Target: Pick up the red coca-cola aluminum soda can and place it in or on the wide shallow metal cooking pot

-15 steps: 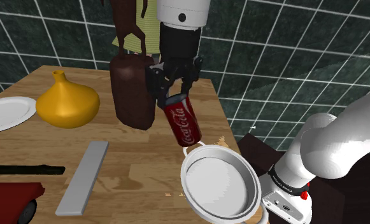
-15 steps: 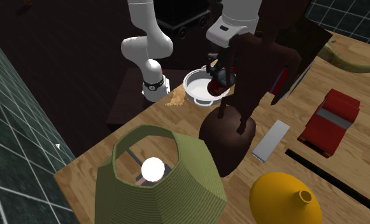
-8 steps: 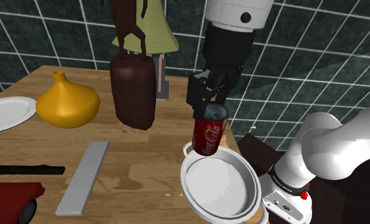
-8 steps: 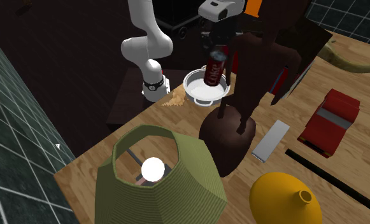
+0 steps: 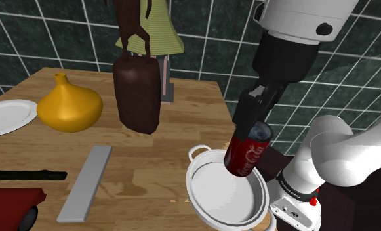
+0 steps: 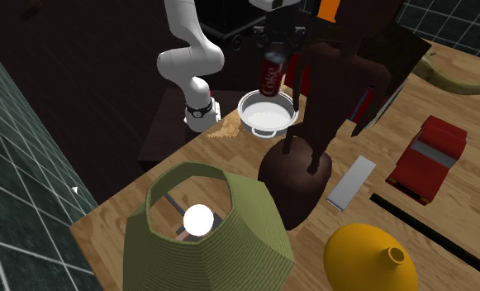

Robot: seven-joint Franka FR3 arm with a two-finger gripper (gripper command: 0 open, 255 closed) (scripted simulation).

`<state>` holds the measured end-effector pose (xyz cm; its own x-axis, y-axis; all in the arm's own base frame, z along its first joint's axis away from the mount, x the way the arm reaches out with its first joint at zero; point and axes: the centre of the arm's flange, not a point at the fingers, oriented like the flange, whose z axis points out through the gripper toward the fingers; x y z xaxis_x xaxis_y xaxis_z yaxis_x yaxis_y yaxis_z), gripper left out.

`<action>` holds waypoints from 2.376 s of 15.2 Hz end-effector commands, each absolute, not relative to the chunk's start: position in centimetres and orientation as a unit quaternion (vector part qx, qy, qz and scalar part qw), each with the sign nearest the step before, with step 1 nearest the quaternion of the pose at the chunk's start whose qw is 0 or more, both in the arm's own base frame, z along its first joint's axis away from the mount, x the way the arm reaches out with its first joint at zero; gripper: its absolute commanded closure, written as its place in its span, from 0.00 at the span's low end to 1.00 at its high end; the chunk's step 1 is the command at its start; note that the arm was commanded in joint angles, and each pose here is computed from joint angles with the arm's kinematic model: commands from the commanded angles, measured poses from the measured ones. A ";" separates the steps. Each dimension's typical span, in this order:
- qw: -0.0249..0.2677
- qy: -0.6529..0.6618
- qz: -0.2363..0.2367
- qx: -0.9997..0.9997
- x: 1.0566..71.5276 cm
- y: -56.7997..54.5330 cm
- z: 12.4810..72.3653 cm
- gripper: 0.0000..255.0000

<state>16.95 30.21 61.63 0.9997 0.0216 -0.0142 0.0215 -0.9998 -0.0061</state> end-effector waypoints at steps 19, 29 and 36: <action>0.003 -0.011 0.007 -1.000 16.9 30.1 51.7 1.00; 0.003 -0.011 0.007 -1.000 16.9 30.1 51.7 0.00; 0.003 -0.011 0.007 -1.000 16.9 30.1 56.7 0.00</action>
<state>16.93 30.27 56.06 0.9997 0.0217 -0.0140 0.0216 -0.9997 -0.0074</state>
